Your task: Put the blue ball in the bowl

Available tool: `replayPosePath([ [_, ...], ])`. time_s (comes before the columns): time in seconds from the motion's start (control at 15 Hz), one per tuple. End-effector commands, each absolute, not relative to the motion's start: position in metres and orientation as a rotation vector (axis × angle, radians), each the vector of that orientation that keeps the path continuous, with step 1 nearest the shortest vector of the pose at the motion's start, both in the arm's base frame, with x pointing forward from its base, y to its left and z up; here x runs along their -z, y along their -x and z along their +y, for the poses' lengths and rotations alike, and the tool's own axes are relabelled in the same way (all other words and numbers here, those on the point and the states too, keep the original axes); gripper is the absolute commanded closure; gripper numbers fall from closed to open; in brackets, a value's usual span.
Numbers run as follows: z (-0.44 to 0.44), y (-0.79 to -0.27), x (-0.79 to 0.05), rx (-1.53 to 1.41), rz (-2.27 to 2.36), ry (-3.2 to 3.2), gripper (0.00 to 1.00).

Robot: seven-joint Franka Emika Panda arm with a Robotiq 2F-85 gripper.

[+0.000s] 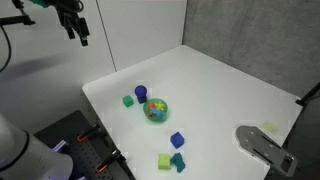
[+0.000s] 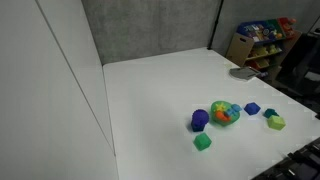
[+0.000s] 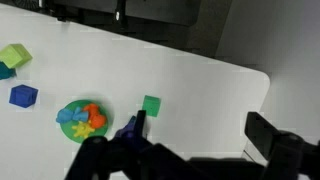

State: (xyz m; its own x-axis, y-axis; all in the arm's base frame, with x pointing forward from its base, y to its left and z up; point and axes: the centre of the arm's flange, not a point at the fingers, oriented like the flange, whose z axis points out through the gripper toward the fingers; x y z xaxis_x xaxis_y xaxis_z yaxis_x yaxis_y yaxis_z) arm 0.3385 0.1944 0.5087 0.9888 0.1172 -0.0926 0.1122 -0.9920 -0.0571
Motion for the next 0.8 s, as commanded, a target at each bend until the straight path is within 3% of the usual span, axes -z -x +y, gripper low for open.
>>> replayPosePath([
  [0.0,0.195,-0.339,-0.509,-0.147,-0.178,3.081,0.00],
  [0.73,0.192,-0.352,-0.504,-0.137,-0.146,3.111,0.00],
])
